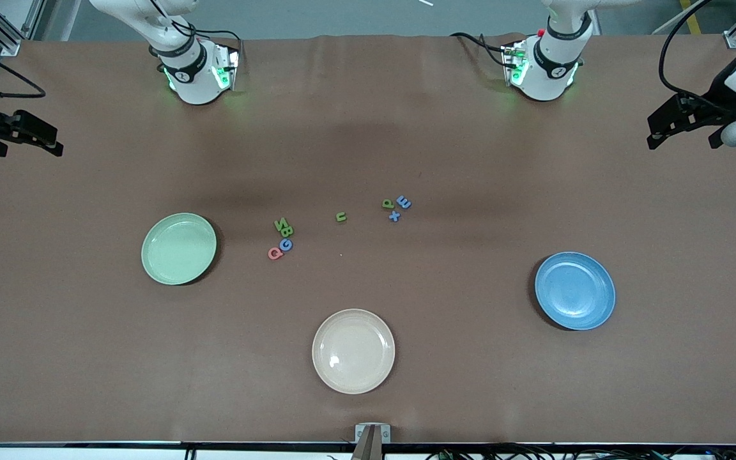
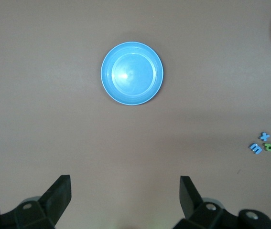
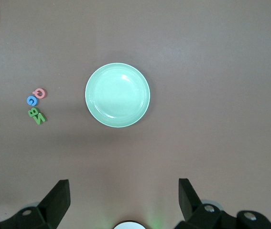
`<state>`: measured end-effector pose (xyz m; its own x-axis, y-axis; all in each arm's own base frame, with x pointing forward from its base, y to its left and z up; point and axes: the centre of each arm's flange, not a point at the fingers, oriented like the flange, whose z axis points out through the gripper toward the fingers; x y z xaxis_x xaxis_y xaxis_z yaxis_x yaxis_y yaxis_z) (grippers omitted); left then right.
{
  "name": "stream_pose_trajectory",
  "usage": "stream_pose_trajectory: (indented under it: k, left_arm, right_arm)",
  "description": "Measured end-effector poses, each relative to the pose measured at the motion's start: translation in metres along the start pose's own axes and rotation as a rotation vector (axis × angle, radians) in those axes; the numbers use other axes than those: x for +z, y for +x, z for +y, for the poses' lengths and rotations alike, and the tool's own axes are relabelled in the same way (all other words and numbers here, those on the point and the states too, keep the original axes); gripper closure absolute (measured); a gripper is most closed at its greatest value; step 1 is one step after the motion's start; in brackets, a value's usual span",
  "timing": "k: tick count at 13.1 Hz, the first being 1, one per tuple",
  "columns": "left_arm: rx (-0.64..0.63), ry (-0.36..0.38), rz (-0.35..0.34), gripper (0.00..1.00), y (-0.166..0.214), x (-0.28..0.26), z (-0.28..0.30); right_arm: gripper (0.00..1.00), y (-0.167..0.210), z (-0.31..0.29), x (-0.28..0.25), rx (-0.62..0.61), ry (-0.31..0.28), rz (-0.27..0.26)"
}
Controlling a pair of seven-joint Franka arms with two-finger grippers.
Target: Sort upper and lower case letters into plates
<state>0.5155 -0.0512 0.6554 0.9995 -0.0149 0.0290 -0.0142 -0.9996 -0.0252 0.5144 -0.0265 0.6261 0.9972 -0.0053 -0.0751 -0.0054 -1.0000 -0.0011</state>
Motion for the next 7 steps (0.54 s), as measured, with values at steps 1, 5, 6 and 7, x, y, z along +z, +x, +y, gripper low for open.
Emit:
stream_pose_trajectory:
  k: [1, 5, 6, 7]
  left_arm:
    - [0.000, 0.000, 0.000, 0.00, 0.0000, 0.0000, 0.0001]
    - [0.000, 0.000, -0.002, 0.00, 0.0001, 0.0005, -0.0001]
    - [0.000, 0.000, -0.005, 0.00, 0.0007, 0.0018, -0.0003]
    - [0.000, 0.000, -0.012, 0.00, 0.0017, 0.0046, -0.0001]
  right_arm:
    - [0.00, -0.0003, 0.0001, 0.0004, 0.000, 0.001, 0.000]
    - [0.00, 0.0007, 0.0048, 0.0015, 0.011, 0.012, 0.007]
    - [0.00, 0.0012, 0.0055, 0.0011, 0.012, 0.013, 0.013]
    - [0.00, 0.0016, 0.0054, 0.0008, 0.012, 0.014, 0.017]
